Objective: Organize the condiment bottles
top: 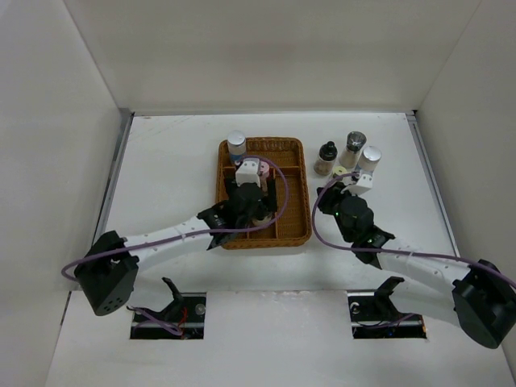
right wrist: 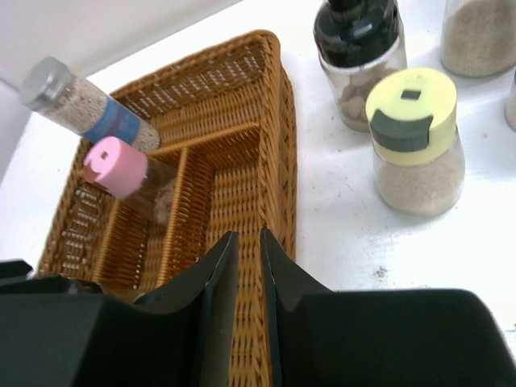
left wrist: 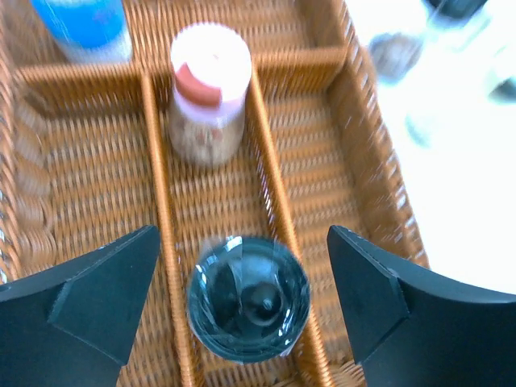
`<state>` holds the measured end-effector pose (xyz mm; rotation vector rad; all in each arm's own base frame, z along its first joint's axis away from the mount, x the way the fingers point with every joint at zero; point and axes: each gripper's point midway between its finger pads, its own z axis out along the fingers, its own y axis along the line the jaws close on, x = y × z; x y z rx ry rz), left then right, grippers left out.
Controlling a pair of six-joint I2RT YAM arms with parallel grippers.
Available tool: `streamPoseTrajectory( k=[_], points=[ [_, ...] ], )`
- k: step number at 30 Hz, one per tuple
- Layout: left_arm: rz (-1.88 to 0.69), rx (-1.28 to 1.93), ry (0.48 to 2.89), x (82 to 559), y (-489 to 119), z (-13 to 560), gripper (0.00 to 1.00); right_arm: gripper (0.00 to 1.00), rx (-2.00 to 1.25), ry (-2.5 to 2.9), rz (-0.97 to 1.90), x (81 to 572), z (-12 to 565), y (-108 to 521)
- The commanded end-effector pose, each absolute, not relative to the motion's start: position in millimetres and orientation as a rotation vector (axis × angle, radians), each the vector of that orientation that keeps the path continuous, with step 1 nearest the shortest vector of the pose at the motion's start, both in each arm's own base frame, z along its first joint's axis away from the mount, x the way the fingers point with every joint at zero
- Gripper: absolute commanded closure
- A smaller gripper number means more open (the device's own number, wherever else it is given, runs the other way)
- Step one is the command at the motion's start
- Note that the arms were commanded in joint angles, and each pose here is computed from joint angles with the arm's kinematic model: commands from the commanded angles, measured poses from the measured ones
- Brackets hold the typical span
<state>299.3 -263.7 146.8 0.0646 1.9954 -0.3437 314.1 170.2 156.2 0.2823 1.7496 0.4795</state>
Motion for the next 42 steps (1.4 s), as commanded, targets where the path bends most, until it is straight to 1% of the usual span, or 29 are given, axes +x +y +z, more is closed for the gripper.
streamPoseTrajectory(
  k=[1, 3, 5, 6, 7, 8, 9, 10, 11, 12, 16, 17, 18, 20, 21, 23, 24, 25, 27, 29, 32, 36, 42],
  points=[
    [-0.510, -0.052, 1.791, 315, -259, 213, 0.14, 0.77, 0.295, 1.663, 0.522, 320, 196, 173],
    [-0.548, -0.125, 1.721, 321, -244, 228, 0.14, 0.76, 0.291, 1.674, 0.507, 320, 199, 172],
    [-0.581, -0.200, 1.648, 325, -225, 241, 0.17, 0.75, 0.285, 1.692, 0.485, 322, 202, 172],
    [-0.590, -0.241, 1.616, 326, -214, 244, 0.24, 0.75, 0.284, 1.699, 0.466, 324, 203, 171],
    [-0.596, -0.274, 1.587, 326, -204, 245, 0.36, 0.75, 0.286, 1.699, 0.449, 326, 207, 169],
    [-0.588, -0.307, 1.569, 327, -191, 244, 0.51, 0.75, 0.291, 1.697, 0.422, 327, 211, 165],
    [-0.572, -0.344, 1.555, 326, -177, 241, 0.63, 0.75, 0.305, 1.684, 0.398, 329, 218, 159],
    [-0.552, -0.388, 1.542, 324, -162, 237, 0.70, 0.76, 0.321, 1.668, 0.372, 331, 227, 152],
    [-0.535, -0.421, 1.534, 322, -148, 231, 0.75, 0.76, 0.335, 1.653, 0.341, 333, 235, 143],
    [-0.526, -0.452, 1.526, 318, -136, 225, 0.77, 0.77, 0.345, 1.639, 0.301, 336, 244, 133],
    [-0.512, -0.527, 1.529, 310, -109, 197, 0.77, 0.77, 0.440, 1.616, 0.118, 348, 262, 83],
    [-0.502, -0.535, 1.536, 309, -104, 190, 0.76, 0.75, 0.465, 1.616, 0.058, 351, 264, 68],
    [-0.490, -0.546, 1.541, 308, -98, 184, 0.76, 0.71, 0.491, 1.610, -0.002, 355, 267, 51],
    [-0.502, -0.577, 1.543, 307, -94, 176, 0.74, 0.53, 0.543, 1.599, -0.094, 362, 269, 21],
    [-0.516, -0.586, 1.547, 307, -95, 172, 0.73, 0.43, 0.563, 1.604, -0.131, 367, 268, 9],
    [-0.529, -0.590, 1.556, 307, -97, 164, 0.71, 0.23, 0.577, 1.639, -0.179, 379, 261, -7],
    [-0.532, -0.587, 1.562, 307, -98, 161, 0.71, 0.15, 0.570, 1.675, -0.191, 386, 255, -9],
    [-0.533, -0.585, 1.566, 307, -99, 159, 0.70, 0.10, 0.566, 1.708, -0.196, 393, 248, -9],
    [-0.537, -0.586, 1.569, 307, -100, 156, 0.69, 0.04, 0.554, 1.765, -0.214, 407, 234, -11],
    [-0.541, -0.586, 1.571, 307, -101, 155, 0.67, 0.01, 0.535, 1.808, -0.231, 418, 222, -12],
    [-0.539, -0.591, 1.572, 308, -101, 152, 0.66, 0.00, 0.521, 1.845, -0.228, 427, 208, -10],
    [-0.536, -0.591, 1.586, 309, -102, 148, 0.66, 0.00, 0.543, 1.870, -0.240, 435, 191, -21],
    [-0.538, -0.591, 1.590, 310, -103, 146, 0.65, 0.03, 0.515, 1.853, -0.140, 453, 187, -13]
  ],
)
